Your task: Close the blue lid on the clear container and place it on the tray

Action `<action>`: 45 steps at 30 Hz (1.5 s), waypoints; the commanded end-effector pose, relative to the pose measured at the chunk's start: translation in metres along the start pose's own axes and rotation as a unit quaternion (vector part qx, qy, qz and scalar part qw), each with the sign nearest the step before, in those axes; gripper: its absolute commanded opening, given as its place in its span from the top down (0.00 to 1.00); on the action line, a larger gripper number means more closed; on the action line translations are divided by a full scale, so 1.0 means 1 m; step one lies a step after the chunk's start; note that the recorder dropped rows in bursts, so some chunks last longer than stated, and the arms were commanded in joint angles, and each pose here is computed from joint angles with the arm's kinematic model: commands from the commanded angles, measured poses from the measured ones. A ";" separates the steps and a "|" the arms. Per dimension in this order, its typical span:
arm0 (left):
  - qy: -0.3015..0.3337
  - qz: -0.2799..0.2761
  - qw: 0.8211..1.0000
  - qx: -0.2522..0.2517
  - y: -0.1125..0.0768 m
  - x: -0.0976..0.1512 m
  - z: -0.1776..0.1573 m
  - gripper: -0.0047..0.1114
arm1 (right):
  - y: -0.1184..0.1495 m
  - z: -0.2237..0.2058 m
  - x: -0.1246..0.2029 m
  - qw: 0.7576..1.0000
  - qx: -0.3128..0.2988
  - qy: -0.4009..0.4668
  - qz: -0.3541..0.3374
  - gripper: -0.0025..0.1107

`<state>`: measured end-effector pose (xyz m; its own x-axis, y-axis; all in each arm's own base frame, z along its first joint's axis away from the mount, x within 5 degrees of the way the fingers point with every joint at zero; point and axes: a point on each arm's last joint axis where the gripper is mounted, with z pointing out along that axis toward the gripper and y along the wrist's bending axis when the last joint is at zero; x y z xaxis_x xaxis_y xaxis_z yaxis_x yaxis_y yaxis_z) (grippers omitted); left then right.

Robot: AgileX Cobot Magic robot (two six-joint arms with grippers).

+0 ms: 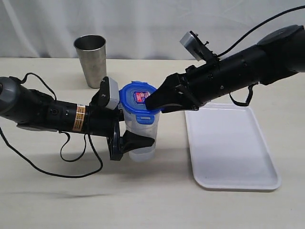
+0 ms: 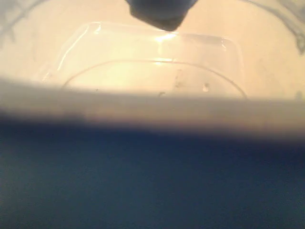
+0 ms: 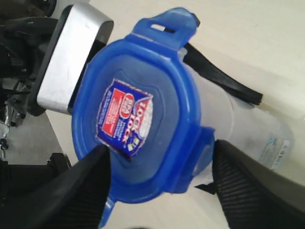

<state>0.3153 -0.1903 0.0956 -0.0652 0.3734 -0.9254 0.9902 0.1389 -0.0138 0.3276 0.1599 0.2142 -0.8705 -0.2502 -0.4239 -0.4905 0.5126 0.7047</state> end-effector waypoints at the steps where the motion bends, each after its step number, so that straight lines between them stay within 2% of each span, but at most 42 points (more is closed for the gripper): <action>1: 0.002 0.014 1.000 0.014 -0.006 -0.004 0.010 0.96 | 0.012 0.007 0.009 0.998 -0.019 0.048 -0.026 0.41; 7: 0.001 0.014 1.000 0.013 -0.006 -0.004 0.010 0.96 | 0.035 -0.017 0.001 0.996 0.019 0.001 -0.086 0.41; 13: 0.001 0.014 1.000 0.013 -0.006 -0.004 0.010 0.96 | 0.058 -0.041 -0.007 0.984 0.058 -0.062 -0.156 0.41; 20: 0.003 0.014 1.000 0.012 -0.006 -0.004 0.010 0.96 | 0.045 -0.037 -0.005 0.980 0.101 -0.038 -0.165 0.41; 24: 0.012 0.014 1.000 0.008 -0.005 -0.002 0.010 0.96 | 0.074 -0.062 -0.016 0.944 0.123 -0.083 -0.293 0.44; 25: 0.012 0.014 1.000 0.008 -0.005 -0.002 0.010 0.96 | 0.086 -0.065 -0.013 0.928 0.130 -0.076 -0.340 0.46; 26: 0.011 0.013 1.000 0.006 -0.005 -0.003 0.010 0.96 | 0.090 -0.064 -0.010 0.919 0.138 -0.060 -0.364 0.47; 28: 0.011 0.015 1.000 0.007 -0.005 -0.003 0.010 0.96 | 0.099 -0.044 0.006 0.880 0.189 0.034 -0.434 0.50; 29: 0.011 0.015 1.000 0.007 -0.005 -0.003 0.010 0.96 | 0.099 -0.039 0.010 0.873 0.204 0.050 -0.441 0.50; 30: 0.012 0.015 1.000 0.007 -0.005 -0.003 0.010 0.96 | 0.099 -0.027 0.017 0.846 0.240 0.076 -0.470 0.51; 35: 0.013 0.016 1.000 0.010 -0.006 -0.002 0.010 0.96 | 0.102 -0.005 0.029 0.793 0.275 0.088 -0.536 0.56; 45: 0.013 0.016 1.000 0.010 -0.006 -0.002 0.010 0.96 | 0.095 0.009 0.039 0.779 0.270 0.100 -0.557 0.56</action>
<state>0.3127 -0.1992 0.0956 -0.0484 0.3743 -0.9260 0.9928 0.1199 -0.0034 0.2486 0.2032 0.2637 0.0390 -0.8754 -0.4819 -0.9056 0.1729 -0.3874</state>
